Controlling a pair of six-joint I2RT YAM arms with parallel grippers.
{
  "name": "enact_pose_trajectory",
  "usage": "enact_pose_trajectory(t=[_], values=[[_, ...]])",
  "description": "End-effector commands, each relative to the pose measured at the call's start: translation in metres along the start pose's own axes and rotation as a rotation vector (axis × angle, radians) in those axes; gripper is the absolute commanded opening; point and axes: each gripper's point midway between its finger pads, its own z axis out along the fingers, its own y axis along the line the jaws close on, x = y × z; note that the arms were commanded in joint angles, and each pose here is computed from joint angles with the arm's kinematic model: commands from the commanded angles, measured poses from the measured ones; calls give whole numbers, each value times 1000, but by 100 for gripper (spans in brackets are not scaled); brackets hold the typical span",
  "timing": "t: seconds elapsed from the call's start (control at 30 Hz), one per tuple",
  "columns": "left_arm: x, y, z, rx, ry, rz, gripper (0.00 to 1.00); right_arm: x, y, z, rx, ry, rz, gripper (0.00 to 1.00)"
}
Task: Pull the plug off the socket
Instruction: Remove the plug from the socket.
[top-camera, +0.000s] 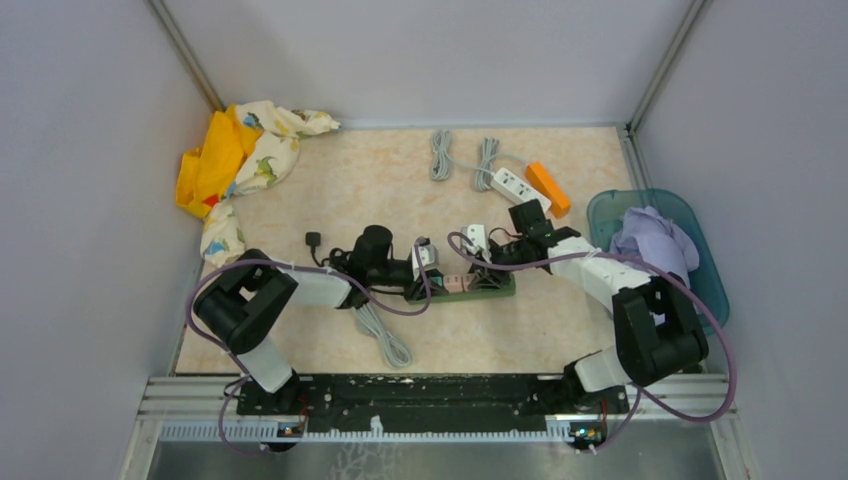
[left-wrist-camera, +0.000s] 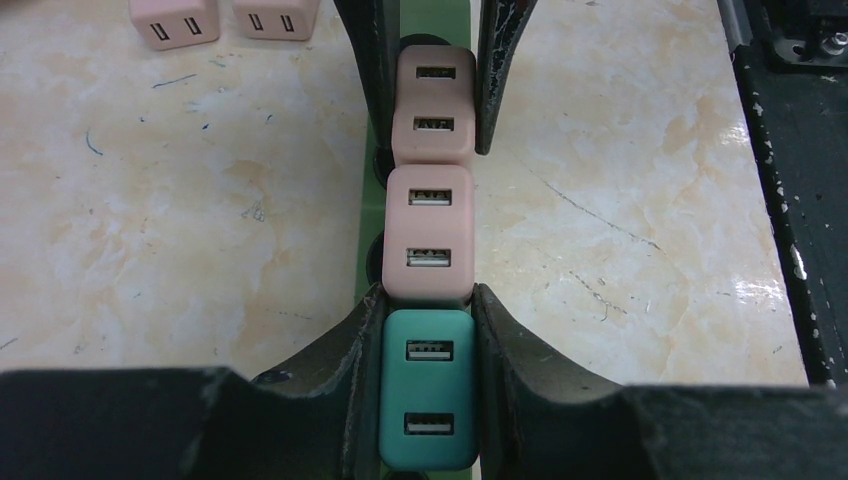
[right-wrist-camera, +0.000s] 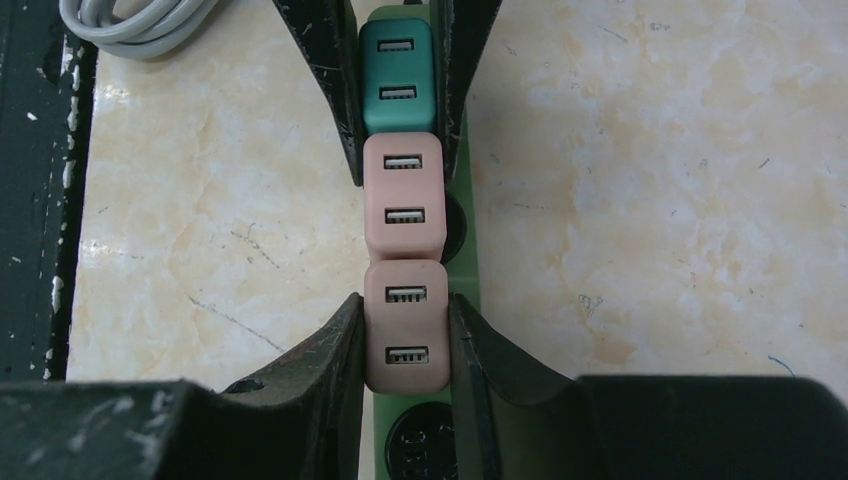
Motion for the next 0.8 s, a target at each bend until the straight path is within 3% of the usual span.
enact_pose_trajectory(t=[0.0,0.2,0.43,0.77], values=[[15,-5,2,10,42,-33,1,-64,-8,-1,9,-182,-110,0],[16,-6,2,19,44,-35,1,-58,-17,-18,39,-198,-80,0],[16,-6,3,25,45,-34,1,-56,5,-1,-60,-206,-110,0],[16,-7,3,31,45,-35,1,-54,-21,3,28,-190,16,0]])
